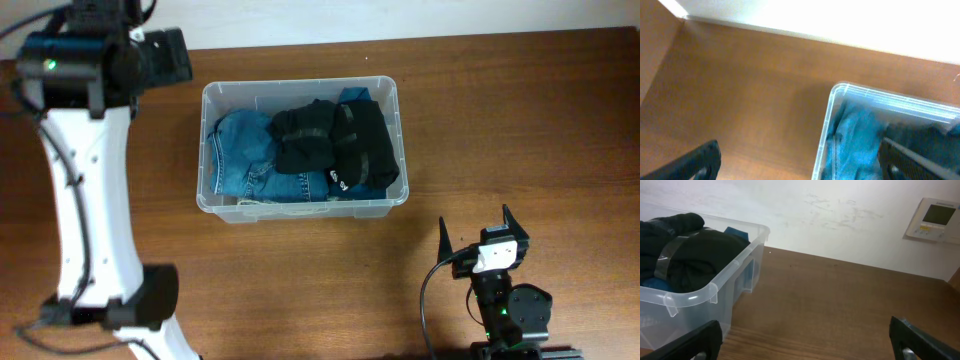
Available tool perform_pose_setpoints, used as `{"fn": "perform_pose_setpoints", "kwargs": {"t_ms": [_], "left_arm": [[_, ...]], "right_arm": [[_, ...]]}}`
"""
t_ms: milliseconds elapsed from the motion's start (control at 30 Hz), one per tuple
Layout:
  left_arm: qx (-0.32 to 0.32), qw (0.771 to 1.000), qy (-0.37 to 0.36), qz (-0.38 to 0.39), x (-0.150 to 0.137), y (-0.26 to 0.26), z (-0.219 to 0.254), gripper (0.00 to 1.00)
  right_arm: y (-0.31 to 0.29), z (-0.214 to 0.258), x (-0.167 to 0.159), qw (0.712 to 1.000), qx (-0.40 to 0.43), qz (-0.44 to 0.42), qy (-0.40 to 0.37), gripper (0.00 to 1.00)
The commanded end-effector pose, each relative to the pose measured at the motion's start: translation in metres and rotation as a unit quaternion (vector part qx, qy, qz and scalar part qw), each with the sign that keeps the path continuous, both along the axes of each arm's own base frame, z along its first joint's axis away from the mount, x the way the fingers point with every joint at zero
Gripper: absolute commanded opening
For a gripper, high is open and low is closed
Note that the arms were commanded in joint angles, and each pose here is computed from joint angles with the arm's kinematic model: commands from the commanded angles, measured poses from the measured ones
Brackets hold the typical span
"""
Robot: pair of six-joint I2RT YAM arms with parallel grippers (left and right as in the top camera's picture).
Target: Pack container
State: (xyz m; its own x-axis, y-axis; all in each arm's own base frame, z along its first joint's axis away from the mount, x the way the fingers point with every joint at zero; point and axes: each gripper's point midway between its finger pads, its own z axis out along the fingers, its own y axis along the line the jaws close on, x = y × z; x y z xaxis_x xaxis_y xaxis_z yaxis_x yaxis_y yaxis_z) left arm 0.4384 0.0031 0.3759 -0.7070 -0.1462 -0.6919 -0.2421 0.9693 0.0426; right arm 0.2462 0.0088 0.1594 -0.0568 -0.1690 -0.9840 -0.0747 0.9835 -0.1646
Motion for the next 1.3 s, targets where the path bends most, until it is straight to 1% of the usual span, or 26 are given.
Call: {"fn": "perform_pose_setpoints", "kwargs": {"t_ms": [0,67,133,200,233,333,433,500,567,633,767,867,1033,1267], "left_arm": [[-0.024,0.992,-0.119,0.016,-0.014,0.004,0.057,1.0],[-0.029,0.986,-0.162,0.015,-0.011,0.003,0.064,1.0],[-0.037,0.979,-0.198,0.008,-0.01,0.001,0.053,1.0],[-0.048,0.975,-0.216,-0.004,-0.011,-0.004,0.038,1.0],[-0.058,0.972,-0.228,-0.017,-0.013,-0.009,0.018,1.0],[-0.07,0.968,-0.238,-0.034,-0.021,-0.015,-0.023,1.0],[-0.074,0.97,-0.229,-0.04,-0.043,-0.016,-0.07,1.0],[-0.076,0.97,-0.228,-0.043,-0.057,-0.016,-0.092,1.0],[-0.077,0.965,-0.247,-0.049,-0.078,-0.016,-0.118,1.0],[-0.076,0.958,-0.271,-0.052,-0.091,-0.015,-0.127,1.0],[-0.07,0.928,-0.362,-0.062,-0.13,-0.011,-0.147,1.0],[-0.069,0.915,-0.392,-0.059,-0.154,-0.007,-0.164,1.0],[-0.065,0.916,-0.393,-0.049,-0.176,0.001,-0.191,1.0],[-0.057,0.93,-0.361,-0.028,-0.186,0.012,-0.211,1.0]], "right_arm": [[-0.001,-0.002,0.0,1.0,-0.002,-0.005,0.0,0.98],[-0.001,-0.002,0.0,1.0,-0.002,-0.005,0.0,0.98],[-0.001,-0.002,0.0,1.0,-0.002,-0.005,0.0,0.98],[-0.001,-0.002,0.0,1.0,-0.002,-0.005,0.0,0.99],[-0.001,-0.002,0.0,1.0,-0.002,-0.005,0.0,0.98],[-0.001,-0.002,0.0,1.0,-0.002,-0.005,0.0,0.98],[-0.001,-0.002,0.0,1.0,-0.002,-0.005,0.0,0.98],[-0.001,-0.002,0.0,1.0,-0.002,-0.005,0.0,0.98],[-0.001,-0.002,0.0,1.0,-0.002,-0.005,0.0,0.98],[-0.001,-0.002,0.0,1.0,-0.002,-0.005,0.0,0.98],[-0.001,-0.002,0.0,1.0,-0.002,-0.005,0.0,0.98],[-0.001,-0.002,0.0,1.0,-0.002,-0.005,0.0,0.98],[-0.001,-0.002,0.0,1.0,-0.002,-0.005,0.0,0.98],[-0.001,-0.002,0.0,1.0,-0.002,-0.005,0.0,0.98]]}}
